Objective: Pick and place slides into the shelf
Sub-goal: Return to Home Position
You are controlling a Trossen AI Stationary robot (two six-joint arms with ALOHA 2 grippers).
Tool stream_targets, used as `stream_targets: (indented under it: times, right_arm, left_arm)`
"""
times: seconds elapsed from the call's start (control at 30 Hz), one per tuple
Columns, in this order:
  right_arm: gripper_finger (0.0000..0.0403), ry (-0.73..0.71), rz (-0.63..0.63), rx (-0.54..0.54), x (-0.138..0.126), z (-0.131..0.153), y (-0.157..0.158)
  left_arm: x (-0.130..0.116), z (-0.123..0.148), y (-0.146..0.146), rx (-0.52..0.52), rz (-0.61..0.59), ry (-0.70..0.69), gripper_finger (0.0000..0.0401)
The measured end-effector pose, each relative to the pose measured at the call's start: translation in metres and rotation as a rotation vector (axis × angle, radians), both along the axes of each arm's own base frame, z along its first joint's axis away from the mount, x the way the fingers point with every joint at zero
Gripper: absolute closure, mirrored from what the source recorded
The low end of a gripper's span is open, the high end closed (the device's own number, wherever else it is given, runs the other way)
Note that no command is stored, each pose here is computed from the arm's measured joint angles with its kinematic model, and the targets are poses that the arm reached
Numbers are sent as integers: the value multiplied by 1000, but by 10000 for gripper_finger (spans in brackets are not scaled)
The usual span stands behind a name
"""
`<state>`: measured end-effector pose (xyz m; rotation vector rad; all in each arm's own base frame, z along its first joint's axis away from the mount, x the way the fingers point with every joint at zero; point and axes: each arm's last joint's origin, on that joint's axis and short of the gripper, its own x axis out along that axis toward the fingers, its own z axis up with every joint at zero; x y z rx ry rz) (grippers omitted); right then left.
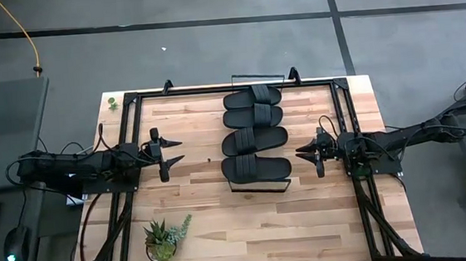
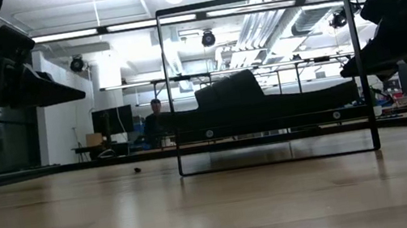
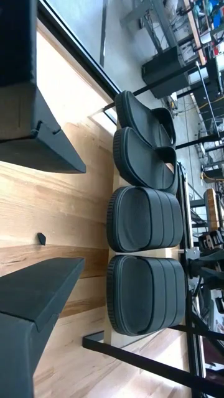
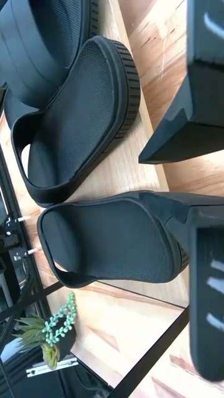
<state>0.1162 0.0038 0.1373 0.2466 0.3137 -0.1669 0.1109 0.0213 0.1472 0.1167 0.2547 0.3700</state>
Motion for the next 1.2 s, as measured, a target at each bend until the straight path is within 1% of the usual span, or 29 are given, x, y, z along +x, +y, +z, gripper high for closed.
stream_targets:
  times: [0.9,1.07,1.2]
  right_arm:
    - [329,-1,3,22,0,0,0]
    - [329,4,40,25,0,0,1]
    - [329,5,42,23,0,0,1]
  left_arm:
    - [0,0,0,0,0,0,185]
    - [0,0,0,0,0,0,185]
    - [0,0,0,0,0,0,185]
